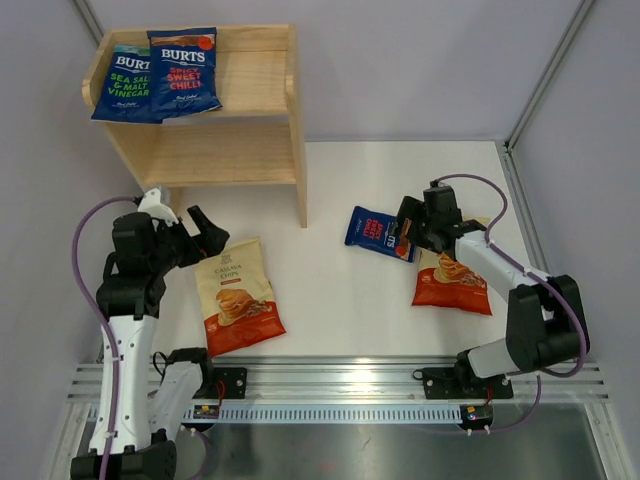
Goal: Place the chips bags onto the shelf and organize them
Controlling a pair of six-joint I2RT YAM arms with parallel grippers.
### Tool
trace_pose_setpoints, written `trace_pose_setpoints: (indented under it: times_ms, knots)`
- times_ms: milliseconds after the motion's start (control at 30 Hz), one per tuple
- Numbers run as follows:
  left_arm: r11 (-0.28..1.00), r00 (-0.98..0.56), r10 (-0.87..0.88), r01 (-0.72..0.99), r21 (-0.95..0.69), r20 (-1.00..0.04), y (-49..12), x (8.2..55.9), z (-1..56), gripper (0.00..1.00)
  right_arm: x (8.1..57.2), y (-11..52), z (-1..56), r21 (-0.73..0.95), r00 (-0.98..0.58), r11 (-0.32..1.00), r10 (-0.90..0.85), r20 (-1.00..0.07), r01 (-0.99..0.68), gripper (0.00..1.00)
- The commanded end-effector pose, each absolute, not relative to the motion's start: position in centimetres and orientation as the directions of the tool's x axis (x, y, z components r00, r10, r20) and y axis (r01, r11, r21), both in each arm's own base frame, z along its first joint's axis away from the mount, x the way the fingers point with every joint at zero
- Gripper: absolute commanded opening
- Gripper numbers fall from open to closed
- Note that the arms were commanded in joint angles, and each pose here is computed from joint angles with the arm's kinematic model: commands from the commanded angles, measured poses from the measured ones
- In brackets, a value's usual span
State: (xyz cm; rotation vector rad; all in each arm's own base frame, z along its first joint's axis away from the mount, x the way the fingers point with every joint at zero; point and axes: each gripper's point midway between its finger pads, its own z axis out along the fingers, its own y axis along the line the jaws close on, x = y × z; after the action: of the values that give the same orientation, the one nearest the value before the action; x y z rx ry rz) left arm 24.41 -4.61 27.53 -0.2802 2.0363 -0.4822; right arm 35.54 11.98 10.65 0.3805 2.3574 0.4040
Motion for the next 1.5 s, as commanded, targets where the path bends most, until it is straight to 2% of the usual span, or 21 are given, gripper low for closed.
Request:
trace_pose_setpoints:
  times_ms: [0,167,533,833,1033,1133,1233,1267,1367,1400,1467]
  knots:
    - [0.897,-0.550,-0.352,0.034,-0.441,-0.757,-5.2,24.3,24.0,0.99,36.2,11.9,9.1,0.376,-0.718,0.912,0.371,-0.588,0.163,0.99]
    - [0.910,-0.597,-0.370,-0.080,-0.406,-0.711,-3.8,24.5,20.5,0.99,35.8,11.2,6.5,0.346,-0.750,0.915,0.376,-0.545,0.208,0.99]
    - [0.909,-0.534,-0.366,-0.028,-0.416,-0.762,-4.4,23.7,22.0,0.99,36.8,7.3,5.0,0.299,-0.745,0.913,0.402,-0.533,0.280,0.99]
    - [0.904,-0.555,-0.348,0.014,-0.427,-0.756,-5.4,23.6,21.9,0.99,38.0,5.3,4.2,0.303,-0.728,0.891,0.452,-0.516,0.338,0.92]
    - [0.903,-0.561,-0.344,0.021,-0.428,-0.753,-5.6,23.6,21.8,0.99,39.1,8.0,3.8,0.413,-0.774,0.884,0.415,-0.478,0.220,0.91]
    - [0.904,-0.562,-0.341,0.026,-0.428,-0.754,-5.7,23.6,21.9,0.99,39.5,8.8,3.1,0.447,-0.799,0.872,0.408,-0.442,0.198,0.87]
    - [0.904,-0.565,-0.337,0.031,-0.427,-0.753,-5.9,23.6,21.8,0.99,39.9,9.3,2.5,0.493,-0.812,0.851,0.410,-0.416,0.178,0.71]
    - [0.904,-0.565,-0.334,0.036,-0.427,-0.754,-6.0,23.6,21.9,0.99,39.7,9.5,2.2,0.497,-0.819,0.849,0.409,-0.403,0.179,0.59]
    - [0.904,-0.568,-0.334,0.034,-0.427,-0.752,-6.0,23.6,21.8,0.99,39.7,9.4,1.8,0.493,-0.820,0.850,0.412,-0.397,0.188,0.47]
    - [0.904,-0.569,-0.333,0.035,-0.427,-0.752,-6.0,23.6,21.8,0.99,39.6,9.3,1.8,0.489,-0.820,0.851,0.412,-0.397,0.192,0.38]
    - [0.904,-0.571,-0.333,0.034,-0.427,-0.751,-6.0,23.6,21.8,0.99,39.5,9.6,2.1,0.505,-0.825,0.846,0.404,-0.397,0.171,0.27]
